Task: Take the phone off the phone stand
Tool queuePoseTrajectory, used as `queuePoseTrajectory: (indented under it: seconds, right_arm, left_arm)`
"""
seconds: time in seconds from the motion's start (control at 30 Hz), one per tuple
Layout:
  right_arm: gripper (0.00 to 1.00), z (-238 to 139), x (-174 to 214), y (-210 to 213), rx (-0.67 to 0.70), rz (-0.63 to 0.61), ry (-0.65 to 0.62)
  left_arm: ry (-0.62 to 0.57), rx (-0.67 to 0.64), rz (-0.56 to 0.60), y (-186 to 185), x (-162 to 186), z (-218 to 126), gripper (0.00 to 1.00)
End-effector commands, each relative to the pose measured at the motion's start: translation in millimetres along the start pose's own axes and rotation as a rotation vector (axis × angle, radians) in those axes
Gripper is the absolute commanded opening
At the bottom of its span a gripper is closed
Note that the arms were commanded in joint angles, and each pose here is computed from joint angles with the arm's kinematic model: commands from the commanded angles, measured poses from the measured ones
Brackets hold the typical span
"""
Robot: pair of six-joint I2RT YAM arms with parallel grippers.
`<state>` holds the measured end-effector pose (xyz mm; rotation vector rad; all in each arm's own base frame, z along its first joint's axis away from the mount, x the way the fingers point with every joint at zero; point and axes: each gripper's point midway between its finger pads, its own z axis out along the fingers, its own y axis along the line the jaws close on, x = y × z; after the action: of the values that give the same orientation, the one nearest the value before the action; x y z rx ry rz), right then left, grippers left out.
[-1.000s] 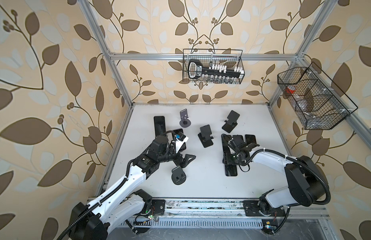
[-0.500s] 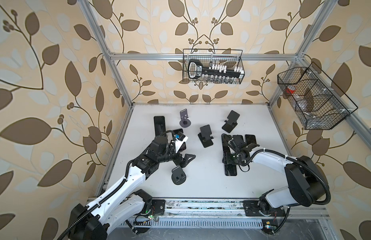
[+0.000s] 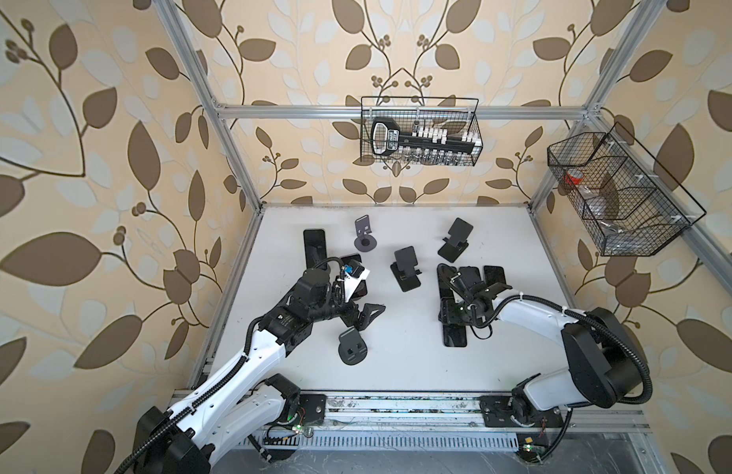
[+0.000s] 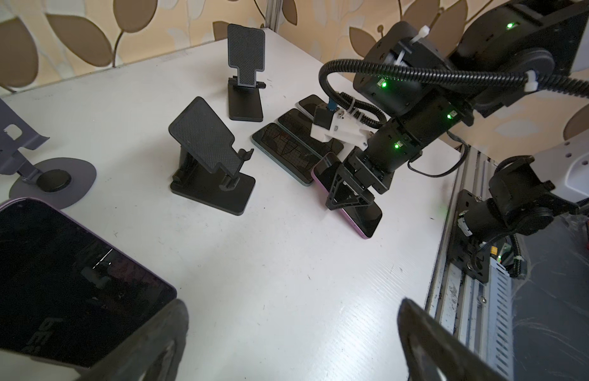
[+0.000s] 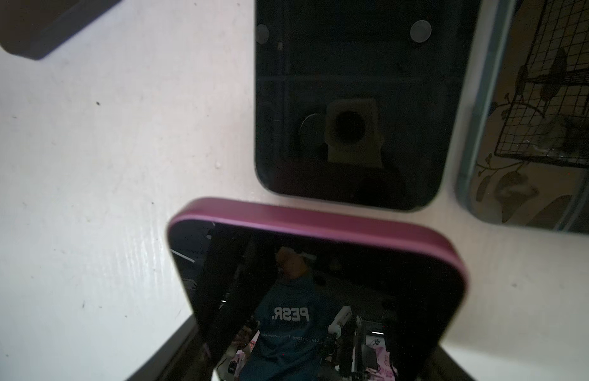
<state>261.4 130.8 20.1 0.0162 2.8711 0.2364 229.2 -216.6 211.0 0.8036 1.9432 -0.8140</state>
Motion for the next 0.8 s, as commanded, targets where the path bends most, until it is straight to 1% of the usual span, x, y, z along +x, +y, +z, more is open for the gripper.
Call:
queuePoseTrajectory:
  seconds: [0.0, 0.5, 0.6, 0.77]
  right_arm:
    - [0.73, 17.6, 42.7, -18.9, 0.055, 0.035, 0.148]
    - [0.74, 16.7, 38.3, -18.1, 0.061, 0.039, 0.14]
    - [0.74, 15.1, 35.8, -18.5, 0.064, 0.038, 0.128]
    - [0.74, 12.7, 34.0, -19.4, 0.071, 0.045, 0.119]
  left_arm:
    - [-0.051, 0.003, 0.022, -4.8, -15.9, -5.5, 0.98]
    - [-0.048, 0.002, 0.018, -5.5, -15.2, -6.8, 0.98]
    - [-0.035, 0.036, 0.019, -10.7, -12.7, -5.6, 0.98]
    - [-0.029, 0.14, 0.012, -27.1, -13.2, -1.0, 0.97]
